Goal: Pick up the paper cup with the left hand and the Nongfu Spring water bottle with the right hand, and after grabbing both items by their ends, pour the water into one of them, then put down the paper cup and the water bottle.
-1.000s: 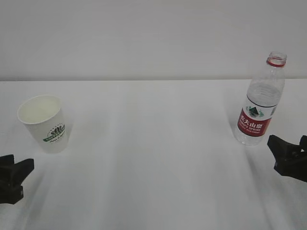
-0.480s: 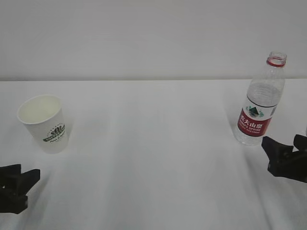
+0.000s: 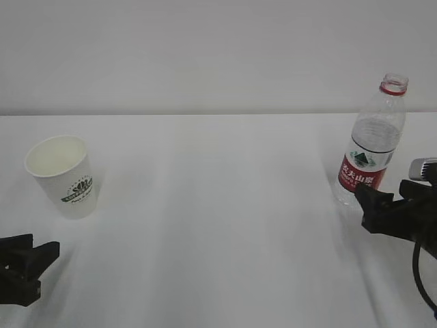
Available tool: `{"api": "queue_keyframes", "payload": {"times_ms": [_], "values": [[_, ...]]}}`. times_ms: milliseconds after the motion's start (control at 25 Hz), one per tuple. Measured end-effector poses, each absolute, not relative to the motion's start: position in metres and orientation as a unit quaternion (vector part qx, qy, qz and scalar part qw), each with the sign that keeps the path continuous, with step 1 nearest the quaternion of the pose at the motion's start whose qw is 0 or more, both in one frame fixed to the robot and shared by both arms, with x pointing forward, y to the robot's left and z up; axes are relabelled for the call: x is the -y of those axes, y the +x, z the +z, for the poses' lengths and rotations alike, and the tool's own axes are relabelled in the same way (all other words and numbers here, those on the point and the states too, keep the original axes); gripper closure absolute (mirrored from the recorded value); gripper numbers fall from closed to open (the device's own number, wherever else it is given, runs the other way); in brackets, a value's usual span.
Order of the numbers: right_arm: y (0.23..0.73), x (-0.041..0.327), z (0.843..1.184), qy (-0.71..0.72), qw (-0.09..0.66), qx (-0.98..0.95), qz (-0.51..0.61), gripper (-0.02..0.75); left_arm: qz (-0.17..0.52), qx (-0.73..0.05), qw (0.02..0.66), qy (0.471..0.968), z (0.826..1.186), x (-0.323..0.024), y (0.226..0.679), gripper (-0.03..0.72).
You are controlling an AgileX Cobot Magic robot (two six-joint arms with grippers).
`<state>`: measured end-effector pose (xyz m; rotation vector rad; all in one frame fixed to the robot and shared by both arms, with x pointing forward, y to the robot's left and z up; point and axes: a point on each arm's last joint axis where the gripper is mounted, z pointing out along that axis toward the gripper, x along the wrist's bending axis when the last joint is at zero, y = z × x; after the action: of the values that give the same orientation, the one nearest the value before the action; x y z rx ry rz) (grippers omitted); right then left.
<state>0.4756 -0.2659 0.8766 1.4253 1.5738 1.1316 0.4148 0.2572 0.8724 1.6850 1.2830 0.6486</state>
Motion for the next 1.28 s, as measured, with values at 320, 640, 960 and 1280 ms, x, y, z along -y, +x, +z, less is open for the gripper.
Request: {"api": "queue_keyframes", "payload": {"times_ms": [320, 640, 960, 1280], "values": [[0.497, 0.263, 0.866, 0.553, 0.360, -0.610, 0.439, 0.128, 0.262, -0.517, 0.447, 0.681, 0.872, -0.257, 0.415, 0.317], [0.520, 0.260, 0.855, 0.551, 0.362, -0.608, 0.442, 0.128, 0.262, -0.517, 0.447, 0.681, 0.872, -0.257, 0.415, 0.317], [0.531, 0.260, 0.844, 0.558, 0.364, -0.605, 0.437, 0.127, 0.262, -0.516, 0.447, 0.682, 0.872, -0.257, 0.415, 0.317], [0.538, 0.261, 0.846, 0.561, 0.374, -0.594, 0.440, 0.127, 0.263, -0.516, 0.447, 0.682, 0.872, -0.257, 0.415, 0.317]]}}
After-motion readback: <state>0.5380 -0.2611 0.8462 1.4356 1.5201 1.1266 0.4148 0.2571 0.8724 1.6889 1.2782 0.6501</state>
